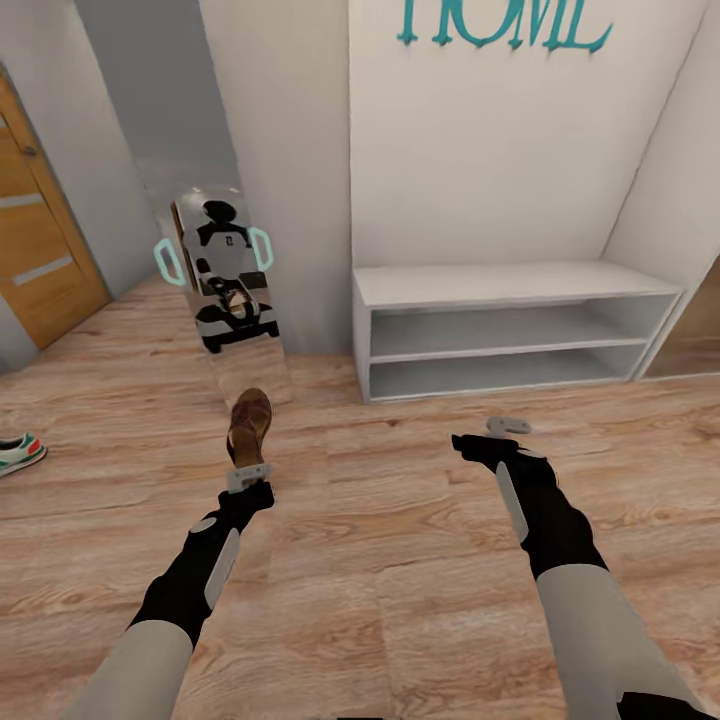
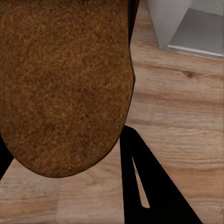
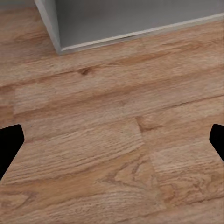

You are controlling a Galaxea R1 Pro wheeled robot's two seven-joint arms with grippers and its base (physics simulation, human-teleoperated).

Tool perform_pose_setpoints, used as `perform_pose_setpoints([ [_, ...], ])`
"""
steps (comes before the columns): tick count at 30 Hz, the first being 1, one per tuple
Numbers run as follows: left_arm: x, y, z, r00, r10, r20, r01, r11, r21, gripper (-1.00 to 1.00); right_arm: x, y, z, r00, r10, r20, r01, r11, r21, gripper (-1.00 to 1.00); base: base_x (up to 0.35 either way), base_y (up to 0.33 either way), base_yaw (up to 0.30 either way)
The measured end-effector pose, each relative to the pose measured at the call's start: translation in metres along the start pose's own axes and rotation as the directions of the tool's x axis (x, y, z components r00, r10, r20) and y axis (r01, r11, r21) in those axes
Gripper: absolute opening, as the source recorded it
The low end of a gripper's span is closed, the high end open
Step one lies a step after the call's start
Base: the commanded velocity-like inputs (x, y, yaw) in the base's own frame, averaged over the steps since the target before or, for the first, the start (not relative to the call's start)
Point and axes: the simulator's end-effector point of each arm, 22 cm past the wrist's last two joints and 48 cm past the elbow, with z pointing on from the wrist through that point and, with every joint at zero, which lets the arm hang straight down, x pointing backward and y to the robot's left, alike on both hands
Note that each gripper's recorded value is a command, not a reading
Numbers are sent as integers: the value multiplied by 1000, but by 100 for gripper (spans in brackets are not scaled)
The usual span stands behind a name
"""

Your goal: Pick up the two gym shoes and the two sandals from the corridor floor and place them onto the hallstand (shoe rack) in the corridor, making sure they are on the rack and not on the floor. Arrange them so the two gym shoes are next to each other and the two sandals are next to each other.

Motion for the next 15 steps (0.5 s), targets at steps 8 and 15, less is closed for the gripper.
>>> perform_pose_setpoints([
  [8, -5, -3, -2, 1000, -1, 8, 1, 1000, 5, -100, -5, 0, -3, 1000, 0, 9, 0, 1000, -1, 100, 267, -105, 242],
  [15, -8, -8, -4, 1000, -5, 14, 5, 1000, 12, -100, -9, 1, -6, 1000, 0, 16, 0, 1000, -1, 100, 335, -30, 242],
])
